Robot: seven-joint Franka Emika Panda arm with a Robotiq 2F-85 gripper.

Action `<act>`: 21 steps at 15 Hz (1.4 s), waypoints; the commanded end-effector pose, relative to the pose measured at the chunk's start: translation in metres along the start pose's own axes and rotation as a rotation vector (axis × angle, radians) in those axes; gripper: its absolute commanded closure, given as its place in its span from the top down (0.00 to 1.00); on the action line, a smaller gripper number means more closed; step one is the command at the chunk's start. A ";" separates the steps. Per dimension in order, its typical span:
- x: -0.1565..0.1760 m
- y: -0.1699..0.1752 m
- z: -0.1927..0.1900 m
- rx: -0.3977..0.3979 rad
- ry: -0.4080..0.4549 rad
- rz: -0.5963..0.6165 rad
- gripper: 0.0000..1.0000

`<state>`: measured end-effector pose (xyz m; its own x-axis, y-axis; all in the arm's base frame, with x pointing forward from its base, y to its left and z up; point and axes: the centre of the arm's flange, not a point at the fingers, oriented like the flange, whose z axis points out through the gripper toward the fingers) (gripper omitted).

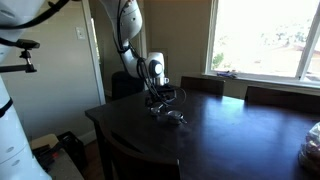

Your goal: Stack the cups

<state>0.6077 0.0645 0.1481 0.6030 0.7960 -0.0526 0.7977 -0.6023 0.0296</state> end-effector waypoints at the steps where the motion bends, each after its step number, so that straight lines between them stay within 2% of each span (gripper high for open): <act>1: -0.002 -0.011 -0.001 -0.031 -0.015 -0.024 1.00; 4: 0.002 -0.012 0.004 -0.030 -0.032 -0.027 1.00; 10: 0.014 -0.019 -0.001 -0.014 -0.008 -0.026 1.00; 13: 0.025 -0.020 0.001 -0.008 0.011 0.012 1.00; 21: 0.053 -0.018 0.023 -0.053 0.051 0.141 1.00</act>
<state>0.6185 0.1087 0.1330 0.6740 0.7387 -0.0108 0.7380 -0.6725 0.0550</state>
